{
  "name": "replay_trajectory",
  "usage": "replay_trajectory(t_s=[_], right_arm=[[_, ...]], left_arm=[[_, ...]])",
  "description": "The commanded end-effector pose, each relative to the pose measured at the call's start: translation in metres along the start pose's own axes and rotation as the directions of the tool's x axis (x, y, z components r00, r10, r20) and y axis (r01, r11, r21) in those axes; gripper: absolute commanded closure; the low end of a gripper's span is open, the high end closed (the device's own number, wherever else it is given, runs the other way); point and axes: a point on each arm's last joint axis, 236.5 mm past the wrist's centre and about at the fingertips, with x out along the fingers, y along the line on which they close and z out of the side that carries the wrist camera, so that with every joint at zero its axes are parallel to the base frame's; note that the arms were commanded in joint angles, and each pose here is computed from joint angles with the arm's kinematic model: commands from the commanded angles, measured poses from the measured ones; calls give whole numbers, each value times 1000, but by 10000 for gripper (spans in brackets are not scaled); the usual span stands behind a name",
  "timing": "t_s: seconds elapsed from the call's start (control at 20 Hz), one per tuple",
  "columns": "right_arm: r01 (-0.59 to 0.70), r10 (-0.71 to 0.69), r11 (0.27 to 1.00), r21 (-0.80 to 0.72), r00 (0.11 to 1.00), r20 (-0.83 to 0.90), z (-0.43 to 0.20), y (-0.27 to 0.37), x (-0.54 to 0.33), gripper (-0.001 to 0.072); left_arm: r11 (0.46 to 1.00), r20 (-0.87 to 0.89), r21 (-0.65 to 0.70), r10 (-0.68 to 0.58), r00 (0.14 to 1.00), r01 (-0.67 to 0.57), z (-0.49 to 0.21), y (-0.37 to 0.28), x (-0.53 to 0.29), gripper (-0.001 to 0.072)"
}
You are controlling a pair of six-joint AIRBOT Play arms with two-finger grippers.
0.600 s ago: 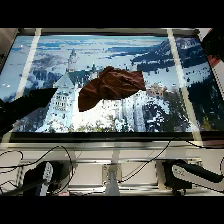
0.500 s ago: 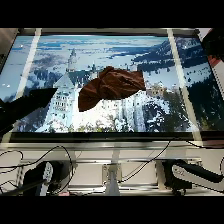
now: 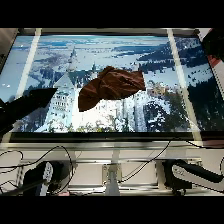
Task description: Fold the clothes and pants, and hang the long-sleeved shirts on hangers.
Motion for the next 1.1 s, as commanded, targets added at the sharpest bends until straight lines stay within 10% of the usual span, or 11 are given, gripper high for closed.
replay_trajectory(t_s=[0.0,0.4,0.65,0.9,1.05], right_arm=[[0,0,1000,0,1000,-1,0,0,0,694],[-57,56,998,10,996,71,17,13,1,694],[-387,386,919,73,922,18,-1,99,23,693],[-437,465,885,161,850,-248,-97,139,88,693],[-459,509,860,222,805,-304,-134,160,110,694]], left_arm=[[1000,0,0,0,1000,0,0,0,0,226],[993,251,-82,105,962,-87,59,25,-9,226],[978,132,-2,208,969,-210,31,50,-7,225],[862,-118,239,483,868,-447,-28,118,-24,232],[844,-226,269,523,822,-464,-50,145,-19,546]])
